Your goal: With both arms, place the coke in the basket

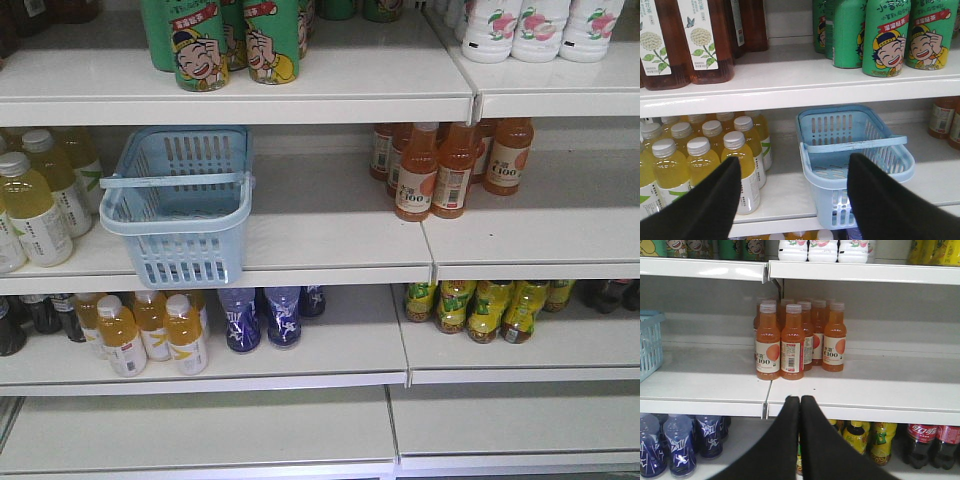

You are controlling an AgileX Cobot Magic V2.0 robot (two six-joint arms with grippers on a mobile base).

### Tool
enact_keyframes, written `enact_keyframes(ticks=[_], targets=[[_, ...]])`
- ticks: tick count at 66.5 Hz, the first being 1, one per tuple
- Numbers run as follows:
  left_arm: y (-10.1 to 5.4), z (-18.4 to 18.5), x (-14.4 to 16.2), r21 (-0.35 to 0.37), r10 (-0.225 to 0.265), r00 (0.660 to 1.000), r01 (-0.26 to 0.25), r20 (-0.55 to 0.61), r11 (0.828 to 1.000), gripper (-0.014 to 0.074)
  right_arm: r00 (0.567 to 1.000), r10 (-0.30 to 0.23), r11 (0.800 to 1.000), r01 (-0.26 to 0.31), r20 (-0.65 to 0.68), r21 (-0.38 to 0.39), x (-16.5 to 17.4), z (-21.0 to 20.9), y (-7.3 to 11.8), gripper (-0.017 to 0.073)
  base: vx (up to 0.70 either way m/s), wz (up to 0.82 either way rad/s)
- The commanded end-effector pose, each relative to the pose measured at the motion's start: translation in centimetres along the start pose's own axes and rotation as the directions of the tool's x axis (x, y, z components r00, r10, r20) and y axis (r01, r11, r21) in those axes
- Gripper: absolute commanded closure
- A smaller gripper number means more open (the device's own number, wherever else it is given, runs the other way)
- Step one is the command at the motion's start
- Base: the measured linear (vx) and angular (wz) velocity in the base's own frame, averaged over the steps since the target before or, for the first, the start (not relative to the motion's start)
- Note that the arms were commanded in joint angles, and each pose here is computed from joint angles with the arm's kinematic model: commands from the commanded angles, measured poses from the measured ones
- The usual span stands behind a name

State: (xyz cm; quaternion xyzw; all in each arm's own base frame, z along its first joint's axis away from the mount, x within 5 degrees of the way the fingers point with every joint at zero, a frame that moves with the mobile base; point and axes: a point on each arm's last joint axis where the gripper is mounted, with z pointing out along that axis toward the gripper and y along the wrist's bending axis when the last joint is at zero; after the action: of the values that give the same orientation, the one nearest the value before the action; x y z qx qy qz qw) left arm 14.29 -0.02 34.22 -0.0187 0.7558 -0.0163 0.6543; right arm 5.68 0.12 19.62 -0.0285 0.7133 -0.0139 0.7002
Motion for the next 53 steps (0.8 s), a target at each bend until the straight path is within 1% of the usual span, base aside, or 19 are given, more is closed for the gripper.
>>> enact_keyframes(ticks=[1, 8, 12, 15, 19, 20, 23, 27, 29, 30, 33, 34, 36, 40, 43, 44, 47, 50, 53], targets=[[-0.2, -0.2, -1.9, 0.013, -0.009, 0.993, 0.007, 0.116, 1.000, 0.0122, 0.997, -0.006, 1.000, 0.005, 0.076, 0.012, -0.5, -0.1, -0.1, 0.0569, 0.00, 0.00], [-0.2, -0.2, -2.0, 0.015, -0.017, 0.993, 0.015, 0.121, 1.000, 0.0123, 0.997, -0.006, 1.000, 0.005, 0.076, 0.012, -0.5, -0.1, -0.1, 0.0569, 0.00, 0.00], [-0.2, -0.3, -2.1, 0.023, -0.057, 0.989, 0.055, 0.133, 0.998, 0.0123, 0.997, -0.006, 1.000, 0.005, 0.076, 0.012, -0.5, -0.1, -0.1, 0.0569, 0.00, 0.00], [-0.2, -0.3, -2.2, 0.037, -0.132, 0.981, 0.128, 0.143, 0.991, 0.0123, 0.997, -0.006, 1.000, 0.005, 0.076, 0.012, -0.5, -0.1, -0.1, 0.0569, 0.00, 0.00], [-0.2, -0.3, -2.4, 0.059, -0.243, 0.957, 0.236, 0.158, 0.970, 0.0123, 0.997, -0.006, 1.000, 0.005, 0.076, 0.012, -0.5, -0.1, -0.1, 0.0569, 0.00, 0.00], [-0.2, -0.3, -2.5, 0.069, -0.286, 0.944, 0.278, 0.163, 0.958, 0.0123, 0.997, -0.006, 1.000, 0.005, 0.076, 0.012, -0.5, -0.1, -0.1, 0.0569, 0.00, 0.00], [-0.2, -0.3, -2.6, 0.087, -0.373, 0.912, 0.363, 0.172, 0.928, 0.0123, 0.997, -0.006, 1.000, 0.005, 0.076, 0.012, -0.5, -0.1, -0.1, 0.0569, 0.00, 0.00], [-0.2, 0.1, -2.5, 0.106, -0.503, 0.851, 0.492, 0.153, 0.864, 0.0123, 0.997, -0.006, 1.000, 0.005, 0.076, 0.012, -0.5, -0.1, -0.1, 0.0569, 0.00, 0.00], [-0.2, 0.4, -2.5, 0.110, -0.548, 0.824, 0.537, 0.144, 0.836, 0.0123, 0.997, -0.006, 1.000, 0.005, 0.076, 0.012, -0.5, -0.1, -0.1, 0.0569, 0.00, 0.00], [-0.2, 0.5, -2.4, 0.111, -0.580, 0.804, 0.569, 0.135, 0.815, 0.0123, 0.997, -0.006, 1.000, 0.005, 0.076, 0.012, -0.5, -0.1, -0.1, 0.0569, 0.00, 0.00], [-0.2, 1.0, -2.1, 0.106, -0.641, 0.760, 0.632, 0.108, 0.768, 0.0123, 0.997, -0.006, 1.000, 0.005, 0.076, 0.012, -0.5, -0.1, -0.1, 0.0569, 0.00, 0.00], [-0.2, 1.3, -1.9, 0.098, -0.669, 0.738, 0.662, 0.088, 0.743, 0.0123, 0.997, -0.006, 1.000, 0.005, 0.076, 0.012, -0.5, -0.1, -0.1, 0.0569, 0.00, 0.00], [-0.2, 1.8, -1.7, 0.090, -0.706, 0.704, 0.700, 0.071, 0.708, 0.0123, 0.997, -0.006, 1.000, 0.005, 0.076, 0.012, -0.5, -0.1, -0.1, 0.0569, 0.00, 0.00], [-0.3, 2.8, -1.0, 0.058, -0.782, 0.623, 0.780, 0.020, 0.623, 0.0123, 0.997, -0.006, 1.000, 0.005, 0.076, 0.012, -0.5, -0.1, -0.1, 0.0569, 0.00, 0.00], [-0.3, 3.5, -0.5, 0.028, -0.811, 0.584, 0.811, -0.013, 0.584, 0.0123, 0.997, -0.006, 1.000, 0.005, 0.076, 0.012, -0.5, -0.1, -0.1, 0.0569, 0.00, 0.00], [-0.3, 3.8, -0.3, 0.018, -0.824, 0.566, 0.824, -0.023, 0.566, 0.0123, 0.997, -0.006, 1.000, 0.005, 0.076, 0.012, -0.5, -0.1, -0.1, 0.0569, 0.00, 0.00], [-0.4, 4.6, 0.3, -0.016, -0.839, 0.541, 0.840, -0.051, 0.543, 0.0123, 0.997, -0.006, 1.000, 0.005, 0.076, 0.012, -0.5, -0.1, -0.1, 0.0569, 0.00, 0.00], [-0.4, 5.2, 0.9, -0.046, -0.845, 0.530, 0.844, -0.077, 0.534, 0.0123, 0.997, -0.006, 1.000, 0.005, 0.076, 0.012, -0.5, -0.1, -0.1, 0.0569, 0.00, 0.00], [-0.5, 5.7, 1.3, -0.070, -0.857, 0.507, 0.855, -0.094, 0.514, 0.0123, 0.997, -0.006, 1.000, 0.005, 0.076, 0.012, -0.5, -0.1, -0.1, 0.0569, 0.00, 0.00]])
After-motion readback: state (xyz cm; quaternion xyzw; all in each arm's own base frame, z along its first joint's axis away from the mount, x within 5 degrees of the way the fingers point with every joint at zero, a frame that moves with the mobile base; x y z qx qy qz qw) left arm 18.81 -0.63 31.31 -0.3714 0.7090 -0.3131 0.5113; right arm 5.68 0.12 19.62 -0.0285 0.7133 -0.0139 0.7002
